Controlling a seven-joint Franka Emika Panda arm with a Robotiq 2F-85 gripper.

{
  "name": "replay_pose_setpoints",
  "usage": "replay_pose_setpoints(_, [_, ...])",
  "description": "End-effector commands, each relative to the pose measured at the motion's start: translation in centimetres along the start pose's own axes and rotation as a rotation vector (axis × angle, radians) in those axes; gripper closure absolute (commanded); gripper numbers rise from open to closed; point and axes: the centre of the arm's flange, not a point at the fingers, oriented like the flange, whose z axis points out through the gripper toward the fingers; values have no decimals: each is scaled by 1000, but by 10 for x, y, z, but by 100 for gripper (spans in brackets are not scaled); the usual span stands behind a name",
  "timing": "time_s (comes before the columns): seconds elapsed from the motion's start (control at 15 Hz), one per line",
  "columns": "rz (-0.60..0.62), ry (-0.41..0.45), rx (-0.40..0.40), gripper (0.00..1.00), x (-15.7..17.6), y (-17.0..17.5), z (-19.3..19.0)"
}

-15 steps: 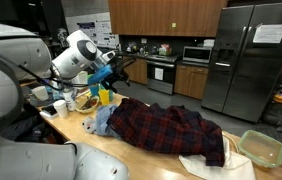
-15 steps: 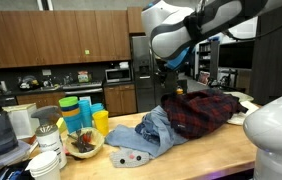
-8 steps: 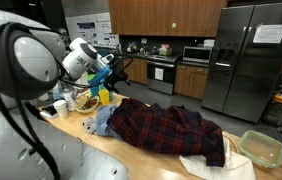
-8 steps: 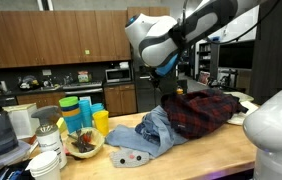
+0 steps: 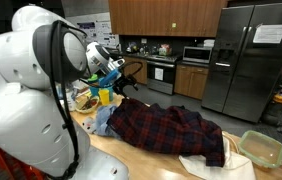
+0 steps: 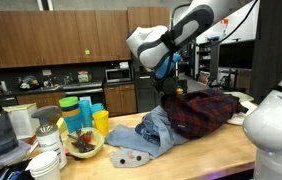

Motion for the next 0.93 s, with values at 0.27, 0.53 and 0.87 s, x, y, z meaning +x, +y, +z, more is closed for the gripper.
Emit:
replay_pose_setpoints(0.27, [233, -231, 21, 0, -10, 13, 26])
replay_pose_setpoints(0.53, [317, -301, 58, 0, -29, -4, 12])
replay_pose_setpoints(0.87, [338, -252, 69, 0, -51, -33, -28])
